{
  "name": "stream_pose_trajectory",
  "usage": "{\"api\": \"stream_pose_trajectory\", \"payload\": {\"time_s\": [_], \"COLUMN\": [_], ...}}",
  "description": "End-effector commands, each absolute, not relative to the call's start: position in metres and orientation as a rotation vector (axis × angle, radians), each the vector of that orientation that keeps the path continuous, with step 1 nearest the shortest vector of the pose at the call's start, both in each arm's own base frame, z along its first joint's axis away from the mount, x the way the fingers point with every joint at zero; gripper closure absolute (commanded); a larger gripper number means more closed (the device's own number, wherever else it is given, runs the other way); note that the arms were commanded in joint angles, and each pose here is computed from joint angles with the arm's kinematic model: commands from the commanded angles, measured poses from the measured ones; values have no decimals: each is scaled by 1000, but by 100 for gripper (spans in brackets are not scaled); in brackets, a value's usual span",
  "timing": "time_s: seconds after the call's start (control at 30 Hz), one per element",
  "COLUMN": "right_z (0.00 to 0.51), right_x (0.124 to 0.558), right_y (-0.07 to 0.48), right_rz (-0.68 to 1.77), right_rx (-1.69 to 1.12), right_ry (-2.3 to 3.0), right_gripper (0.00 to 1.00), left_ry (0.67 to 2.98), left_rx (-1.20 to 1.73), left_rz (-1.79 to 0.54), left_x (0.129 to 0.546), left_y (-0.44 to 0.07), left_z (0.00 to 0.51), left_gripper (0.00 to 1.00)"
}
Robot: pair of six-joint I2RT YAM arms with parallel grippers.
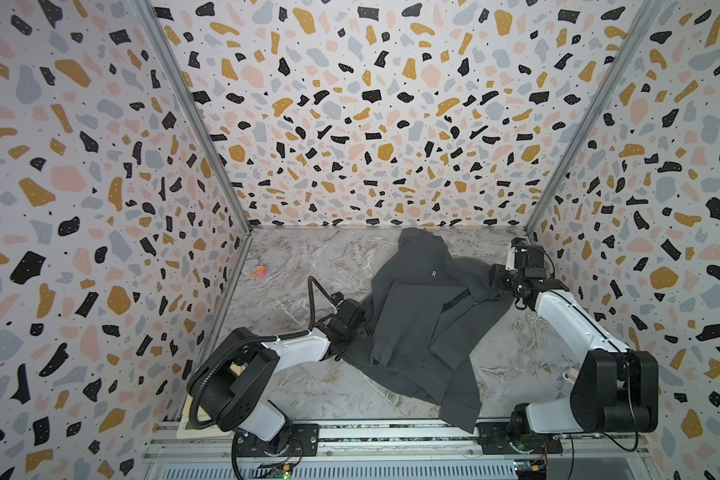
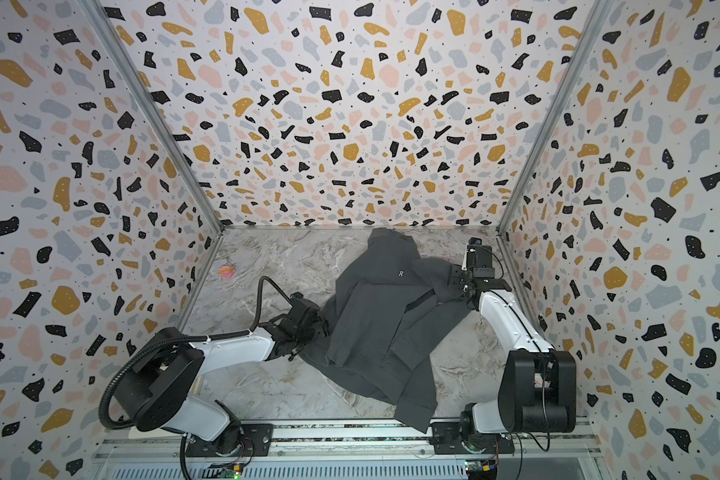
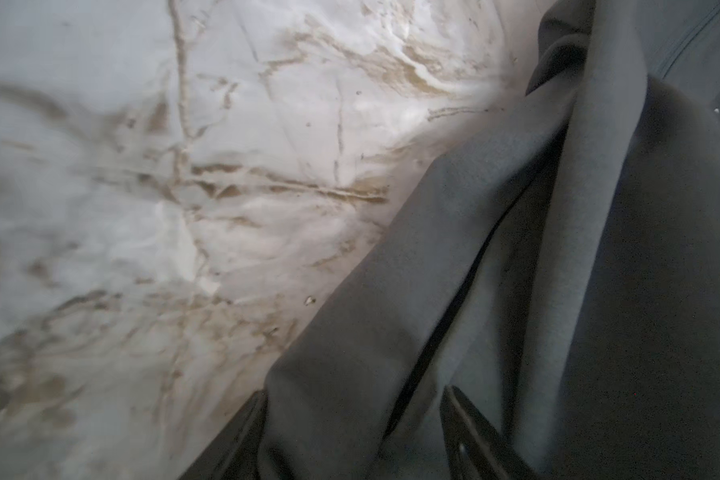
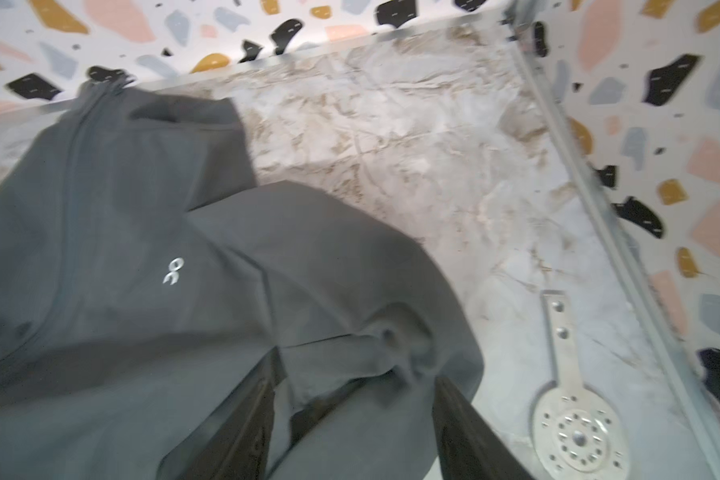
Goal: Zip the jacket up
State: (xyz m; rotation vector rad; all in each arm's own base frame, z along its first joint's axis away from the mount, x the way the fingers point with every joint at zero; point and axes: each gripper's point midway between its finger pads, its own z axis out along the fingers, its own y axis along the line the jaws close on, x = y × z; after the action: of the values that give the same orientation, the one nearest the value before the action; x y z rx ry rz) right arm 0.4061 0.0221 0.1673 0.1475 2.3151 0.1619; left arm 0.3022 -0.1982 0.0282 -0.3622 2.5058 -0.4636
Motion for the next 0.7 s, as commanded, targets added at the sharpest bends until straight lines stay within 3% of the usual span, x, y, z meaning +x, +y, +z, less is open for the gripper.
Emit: {"api": "stream_pose_trajectory", "payload": {"time_s": [0.0, 0.17, 0.3, 0.37, 0.5, 0.67], "right_z": [177, 141, 84, 64, 48, 43], "right_x": [390, 360, 345, 338, 326, 320], "right_y": [85, 120, 119, 116, 111, 99], "right_rz": [514, 613, 556, 529, 490, 418], "right_rx": [66, 65, 73, 65, 56, 76], "right_ry": [2312, 2357, 2492, 2545, 2593, 2602], "right_gripper": [33, 31, 32, 39, 55, 89], "left_ry": [2459, 2448, 2380, 2363, 2322, 2260], "left_rx": [-355, -346, -335, -346, -380, -481], "left_rz": [-645, -651, -676, -672, -637, -568], "left_x": [315, 315, 324, 328, 335, 339], "left_y": [-226, -223, -217, -210, -183, -135], "left_z": [38, 37, 52, 57, 67, 83], "left_gripper": [49, 70, 88, 100, 100, 100]}}
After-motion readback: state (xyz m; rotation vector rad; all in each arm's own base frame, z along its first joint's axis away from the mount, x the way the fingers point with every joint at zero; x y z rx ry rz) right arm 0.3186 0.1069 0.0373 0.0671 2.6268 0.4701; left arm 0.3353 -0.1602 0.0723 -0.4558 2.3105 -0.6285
